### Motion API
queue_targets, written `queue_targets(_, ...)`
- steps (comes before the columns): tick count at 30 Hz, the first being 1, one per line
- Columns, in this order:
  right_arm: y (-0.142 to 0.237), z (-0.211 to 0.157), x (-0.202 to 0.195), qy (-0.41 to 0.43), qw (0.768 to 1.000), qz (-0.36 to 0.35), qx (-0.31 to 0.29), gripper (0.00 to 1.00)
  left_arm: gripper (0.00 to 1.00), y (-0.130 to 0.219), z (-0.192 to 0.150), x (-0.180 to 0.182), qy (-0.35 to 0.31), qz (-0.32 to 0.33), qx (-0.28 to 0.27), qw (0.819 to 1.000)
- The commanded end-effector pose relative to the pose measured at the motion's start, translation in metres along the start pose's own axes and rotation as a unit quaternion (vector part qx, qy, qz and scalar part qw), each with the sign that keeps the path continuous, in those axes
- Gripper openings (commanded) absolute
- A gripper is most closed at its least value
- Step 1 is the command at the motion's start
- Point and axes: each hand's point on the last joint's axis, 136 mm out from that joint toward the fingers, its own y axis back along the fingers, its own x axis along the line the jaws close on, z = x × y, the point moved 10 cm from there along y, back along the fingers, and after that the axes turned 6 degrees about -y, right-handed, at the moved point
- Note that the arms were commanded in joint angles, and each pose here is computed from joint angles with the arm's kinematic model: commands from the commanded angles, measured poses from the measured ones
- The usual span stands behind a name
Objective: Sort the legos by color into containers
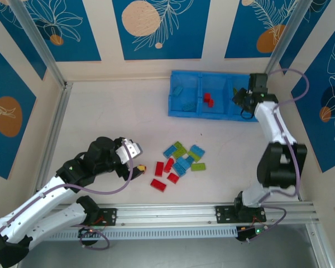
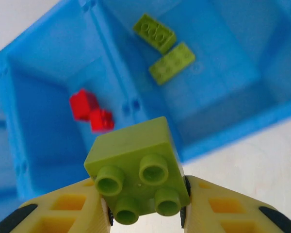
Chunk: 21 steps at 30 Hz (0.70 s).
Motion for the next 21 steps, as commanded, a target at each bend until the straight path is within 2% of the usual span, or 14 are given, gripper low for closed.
queue_targets(1, -0.027, 0.028, 0.001, -0.006, 1.0, -0.005, 0.021, 0.38, 1.0, -0.001, -0.001, 0.003, -0.006, 0.015, -0.008, 1.0)
queue_targets(3, -0.042, 0.043, -0.002, -0.022, 0.999, -0.014, 0.037, 0.44, 1.0, -0.001, -0.001, 0.002, -0.008, 0.015, -0.011, 1.0)
queue_targets(4, -0.05, 0.048, -0.005, -0.028, 0.998, -0.019, 0.051, 0.52, 1.0, -0.001, -0.001, 0.002, -0.009, 0.015, -0.012, 1.0)
queue_targets(5, -0.052, 0.055, -0.003, -0.033, 0.998, -0.017, 0.059, 0.64, 1.0, 0.0, -0.001, 0.003, -0.01, 0.018, -0.013, 1.0)
queue_targets(8, -0.048, 0.06, -0.004, -0.045, 0.994, -0.032, 0.09, 0.77, 1.0, 0.0, -0.002, 0.003, -0.01, 0.023, -0.01, 1.0)
queue_targets(12, -0.018, 0.042, -0.01, -0.075, 0.993, -0.024, 0.089, 0.82, 1.0, 0.0, -0.002, 0.004, -0.012, 0.025, -0.009, 1.0)
queue_targets(15, 0.011, 0.008, -0.015, -0.092, 0.991, 0.002, 0.099, 0.84, 1.0, 0.0, -0.001, 0.002, -0.012, 0.018, -0.014, 1.0)
queue_targets(21, 0.069, -0.089, 0.006, 0.02, 0.989, 0.073, 0.127, 0.84, 1.0, 0.0, 0.0, -0.002, -0.021, -0.015, -0.025, 0.999)
